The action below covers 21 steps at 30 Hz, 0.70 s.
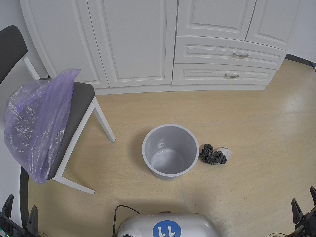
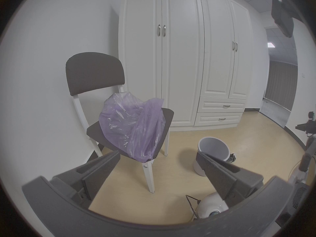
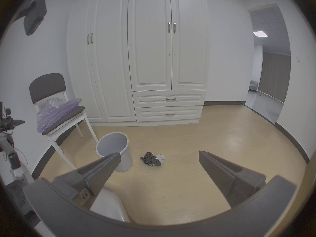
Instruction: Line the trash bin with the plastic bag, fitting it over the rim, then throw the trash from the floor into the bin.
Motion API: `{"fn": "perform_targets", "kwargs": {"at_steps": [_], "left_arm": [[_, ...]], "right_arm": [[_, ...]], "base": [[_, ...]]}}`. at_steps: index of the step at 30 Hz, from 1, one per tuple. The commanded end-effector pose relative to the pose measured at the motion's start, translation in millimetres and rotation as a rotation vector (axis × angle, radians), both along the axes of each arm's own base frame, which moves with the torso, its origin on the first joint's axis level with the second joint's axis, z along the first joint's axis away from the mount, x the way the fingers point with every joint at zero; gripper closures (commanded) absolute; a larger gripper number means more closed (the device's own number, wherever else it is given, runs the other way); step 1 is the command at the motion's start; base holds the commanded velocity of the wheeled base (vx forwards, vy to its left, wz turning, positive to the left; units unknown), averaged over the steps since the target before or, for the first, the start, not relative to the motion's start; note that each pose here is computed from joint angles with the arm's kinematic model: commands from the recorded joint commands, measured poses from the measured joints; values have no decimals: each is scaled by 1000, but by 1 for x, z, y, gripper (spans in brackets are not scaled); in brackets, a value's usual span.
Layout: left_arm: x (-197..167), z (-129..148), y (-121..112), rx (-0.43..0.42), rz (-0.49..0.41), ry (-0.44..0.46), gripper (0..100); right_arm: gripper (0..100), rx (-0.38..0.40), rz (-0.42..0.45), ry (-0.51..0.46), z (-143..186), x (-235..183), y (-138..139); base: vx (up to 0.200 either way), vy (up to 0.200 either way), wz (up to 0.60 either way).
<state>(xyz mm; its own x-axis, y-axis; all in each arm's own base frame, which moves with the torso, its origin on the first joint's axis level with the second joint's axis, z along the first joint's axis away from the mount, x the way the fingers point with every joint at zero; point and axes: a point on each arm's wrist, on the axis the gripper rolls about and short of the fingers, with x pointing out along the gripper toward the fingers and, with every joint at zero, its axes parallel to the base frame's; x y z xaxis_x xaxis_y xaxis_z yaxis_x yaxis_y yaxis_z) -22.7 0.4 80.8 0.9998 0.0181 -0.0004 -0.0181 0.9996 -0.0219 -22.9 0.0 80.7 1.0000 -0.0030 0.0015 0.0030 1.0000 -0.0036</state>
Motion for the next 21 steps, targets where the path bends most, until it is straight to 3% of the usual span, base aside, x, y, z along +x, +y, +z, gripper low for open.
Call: {"fn": "perform_targets", "kwargs": {"at_steps": [1, 21], "left_arm": [[0, -5, 0, 7, -1, 0, 0], [0, -5, 0, -10, 3, -2, 0]], "right_arm": [[0, 13, -2, 0, -5, 0, 0], [0, 7, 0, 3, -5, 0, 0]], "base": [[0, 0, 0], [0, 0, 0]]}}
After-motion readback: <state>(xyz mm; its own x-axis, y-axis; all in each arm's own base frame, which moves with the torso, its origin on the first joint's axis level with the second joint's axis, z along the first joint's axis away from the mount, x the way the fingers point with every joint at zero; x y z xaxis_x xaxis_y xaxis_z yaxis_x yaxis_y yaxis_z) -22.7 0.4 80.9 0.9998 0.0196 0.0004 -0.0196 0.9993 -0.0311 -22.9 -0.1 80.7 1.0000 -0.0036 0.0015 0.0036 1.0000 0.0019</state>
